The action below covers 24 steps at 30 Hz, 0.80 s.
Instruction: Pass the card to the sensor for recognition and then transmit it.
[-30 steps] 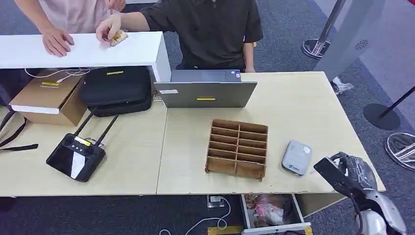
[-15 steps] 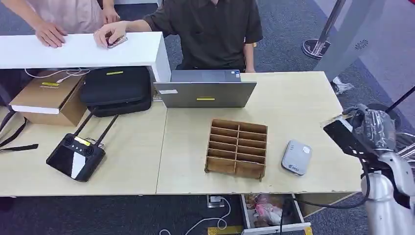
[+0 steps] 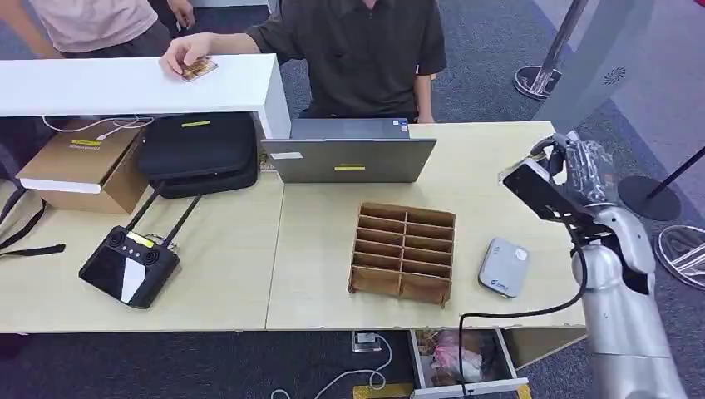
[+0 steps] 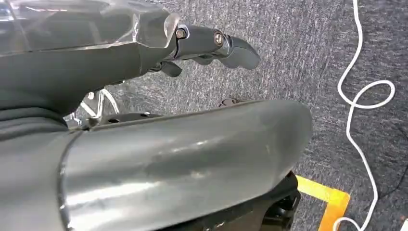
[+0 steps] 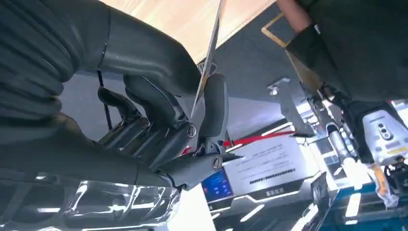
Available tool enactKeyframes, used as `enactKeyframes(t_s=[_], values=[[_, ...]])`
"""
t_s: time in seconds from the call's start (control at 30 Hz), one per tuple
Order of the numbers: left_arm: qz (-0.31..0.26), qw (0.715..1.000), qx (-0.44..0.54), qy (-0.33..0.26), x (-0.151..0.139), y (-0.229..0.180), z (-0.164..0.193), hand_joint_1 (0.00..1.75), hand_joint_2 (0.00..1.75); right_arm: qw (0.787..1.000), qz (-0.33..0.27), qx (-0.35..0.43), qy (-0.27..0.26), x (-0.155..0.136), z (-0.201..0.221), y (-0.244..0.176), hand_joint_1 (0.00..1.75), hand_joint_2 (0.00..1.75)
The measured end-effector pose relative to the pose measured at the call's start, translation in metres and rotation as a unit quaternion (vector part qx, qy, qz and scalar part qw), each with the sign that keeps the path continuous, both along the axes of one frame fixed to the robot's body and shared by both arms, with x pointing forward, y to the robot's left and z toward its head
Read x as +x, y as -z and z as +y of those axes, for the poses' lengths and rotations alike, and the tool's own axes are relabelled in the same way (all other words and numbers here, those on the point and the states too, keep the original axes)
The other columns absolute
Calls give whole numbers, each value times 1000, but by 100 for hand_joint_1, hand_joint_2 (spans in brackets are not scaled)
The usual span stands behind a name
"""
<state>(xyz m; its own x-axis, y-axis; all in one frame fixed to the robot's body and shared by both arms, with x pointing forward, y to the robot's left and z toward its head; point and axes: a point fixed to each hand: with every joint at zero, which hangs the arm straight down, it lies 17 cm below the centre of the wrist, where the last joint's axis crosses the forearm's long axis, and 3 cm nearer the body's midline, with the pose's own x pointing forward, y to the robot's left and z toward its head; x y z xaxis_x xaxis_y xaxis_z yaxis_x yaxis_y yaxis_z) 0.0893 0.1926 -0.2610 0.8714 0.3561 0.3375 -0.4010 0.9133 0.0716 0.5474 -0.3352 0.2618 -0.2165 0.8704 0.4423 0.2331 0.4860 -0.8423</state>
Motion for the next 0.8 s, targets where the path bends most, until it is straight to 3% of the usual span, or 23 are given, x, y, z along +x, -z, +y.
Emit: enactKeyframes(t_s=[0.2, 0.57, 0.8], values=[[2, 1000, -1, -13, -2, 1, 2, 0, 0, 999, 46, -15, -16, 16, 8, 9, 175, 175], [16, 999, -10, -29, -10, 3, 2, 0, 0, 996, 81, -42, -22, 31, -21, 11, 175, 175], [21, 999, -20, -30, -15, 4, 0, 0, 0, 971, 185, -154, -14, 44, -63, 31, 175, 175]])
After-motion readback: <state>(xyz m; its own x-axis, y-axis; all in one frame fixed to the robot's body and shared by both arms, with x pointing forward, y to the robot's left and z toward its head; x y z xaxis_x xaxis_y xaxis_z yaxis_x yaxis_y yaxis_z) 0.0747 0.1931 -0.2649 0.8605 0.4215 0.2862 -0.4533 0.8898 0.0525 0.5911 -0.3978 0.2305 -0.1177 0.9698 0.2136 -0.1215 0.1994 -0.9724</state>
